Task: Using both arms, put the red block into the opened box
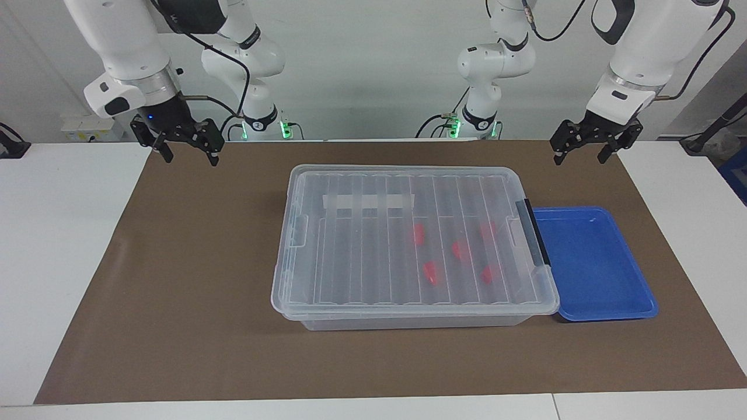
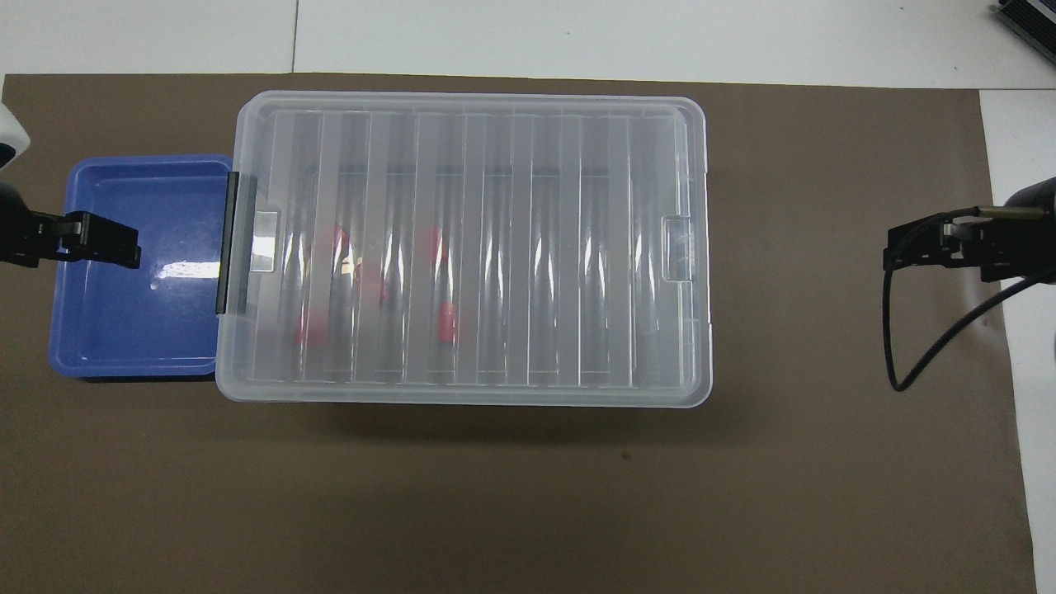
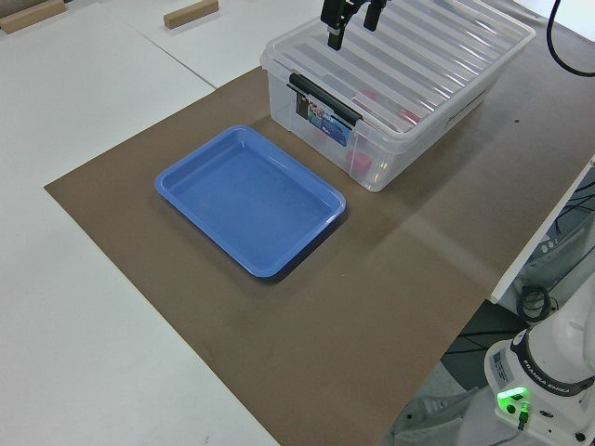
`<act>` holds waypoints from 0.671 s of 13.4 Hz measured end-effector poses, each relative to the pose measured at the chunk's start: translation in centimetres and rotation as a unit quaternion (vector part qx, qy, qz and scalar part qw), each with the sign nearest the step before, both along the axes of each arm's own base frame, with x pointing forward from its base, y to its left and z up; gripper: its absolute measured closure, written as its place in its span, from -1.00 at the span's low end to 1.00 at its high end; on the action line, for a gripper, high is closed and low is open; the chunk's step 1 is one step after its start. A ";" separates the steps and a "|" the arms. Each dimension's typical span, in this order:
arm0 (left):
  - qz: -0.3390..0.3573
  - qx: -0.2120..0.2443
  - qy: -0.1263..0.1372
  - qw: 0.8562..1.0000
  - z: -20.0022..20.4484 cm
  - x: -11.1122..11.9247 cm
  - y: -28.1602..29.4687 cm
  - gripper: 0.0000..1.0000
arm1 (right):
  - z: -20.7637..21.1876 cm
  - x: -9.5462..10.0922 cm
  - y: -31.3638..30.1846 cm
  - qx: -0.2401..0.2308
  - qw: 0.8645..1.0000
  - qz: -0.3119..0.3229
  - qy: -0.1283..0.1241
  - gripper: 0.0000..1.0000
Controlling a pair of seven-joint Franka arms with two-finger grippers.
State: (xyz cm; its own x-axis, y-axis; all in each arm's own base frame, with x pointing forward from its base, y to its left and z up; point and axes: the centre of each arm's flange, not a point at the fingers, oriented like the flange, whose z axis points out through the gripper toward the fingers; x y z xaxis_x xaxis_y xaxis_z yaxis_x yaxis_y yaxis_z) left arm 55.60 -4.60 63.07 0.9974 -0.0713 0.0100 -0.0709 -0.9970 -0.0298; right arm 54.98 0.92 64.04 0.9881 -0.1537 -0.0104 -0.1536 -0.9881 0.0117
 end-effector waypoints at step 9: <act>-0.001 0.000 0.000 1.000 0.0 0.0 -0.1 -1.00 | -0.2 0.7 0.8 0.000 1.000 0.007 0.001 -1.00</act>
State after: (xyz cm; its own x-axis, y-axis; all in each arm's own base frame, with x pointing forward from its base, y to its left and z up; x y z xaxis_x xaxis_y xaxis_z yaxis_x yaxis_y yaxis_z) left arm 55.60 -4.67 63.07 0.9973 -0.0725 0.0100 -0.0722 -0.9969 -0.0297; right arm 55.64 1.77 63.84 0.9902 -0.1393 -0.0115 -0.1391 -0.9902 0.0126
